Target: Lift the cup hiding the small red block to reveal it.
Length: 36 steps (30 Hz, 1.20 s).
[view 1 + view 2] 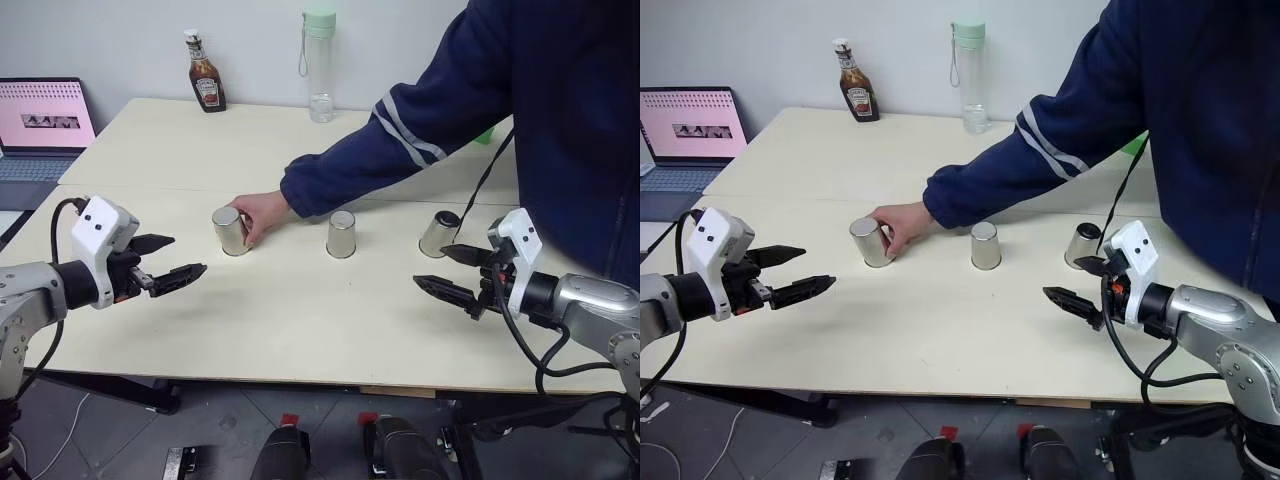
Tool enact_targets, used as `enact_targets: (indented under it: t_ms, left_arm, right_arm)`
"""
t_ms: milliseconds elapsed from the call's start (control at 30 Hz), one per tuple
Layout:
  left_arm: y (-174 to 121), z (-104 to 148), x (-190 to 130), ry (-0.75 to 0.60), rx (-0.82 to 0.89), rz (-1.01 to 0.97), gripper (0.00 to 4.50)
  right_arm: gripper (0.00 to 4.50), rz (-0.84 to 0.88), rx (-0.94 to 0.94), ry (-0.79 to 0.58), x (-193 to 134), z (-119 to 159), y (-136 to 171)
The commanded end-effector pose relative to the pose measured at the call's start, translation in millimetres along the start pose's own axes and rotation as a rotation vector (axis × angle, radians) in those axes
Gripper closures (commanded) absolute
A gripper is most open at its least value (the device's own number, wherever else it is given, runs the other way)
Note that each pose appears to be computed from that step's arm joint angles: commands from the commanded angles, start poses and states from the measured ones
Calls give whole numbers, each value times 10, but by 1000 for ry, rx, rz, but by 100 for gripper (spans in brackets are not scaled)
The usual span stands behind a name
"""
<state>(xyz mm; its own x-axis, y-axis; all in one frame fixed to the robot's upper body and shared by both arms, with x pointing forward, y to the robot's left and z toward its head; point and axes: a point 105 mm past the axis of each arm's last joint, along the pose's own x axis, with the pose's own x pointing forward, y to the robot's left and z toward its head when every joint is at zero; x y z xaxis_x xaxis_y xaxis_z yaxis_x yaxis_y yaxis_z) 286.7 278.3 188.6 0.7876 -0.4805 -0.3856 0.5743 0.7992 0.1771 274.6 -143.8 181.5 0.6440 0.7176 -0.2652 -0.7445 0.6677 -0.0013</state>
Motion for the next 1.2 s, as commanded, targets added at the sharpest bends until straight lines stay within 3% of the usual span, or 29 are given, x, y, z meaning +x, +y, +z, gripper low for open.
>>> enact_targets:
  t_ms: [33,1200]
  left_arm:
    - [9,99,-24,-27,45,6,2]
    - [2,90,-74,-25,50,23,2]
  right_arm:
    - [0,0,-39,-45,-21,123,3]
    - [0,24,-42,-34,-4,124,-11]
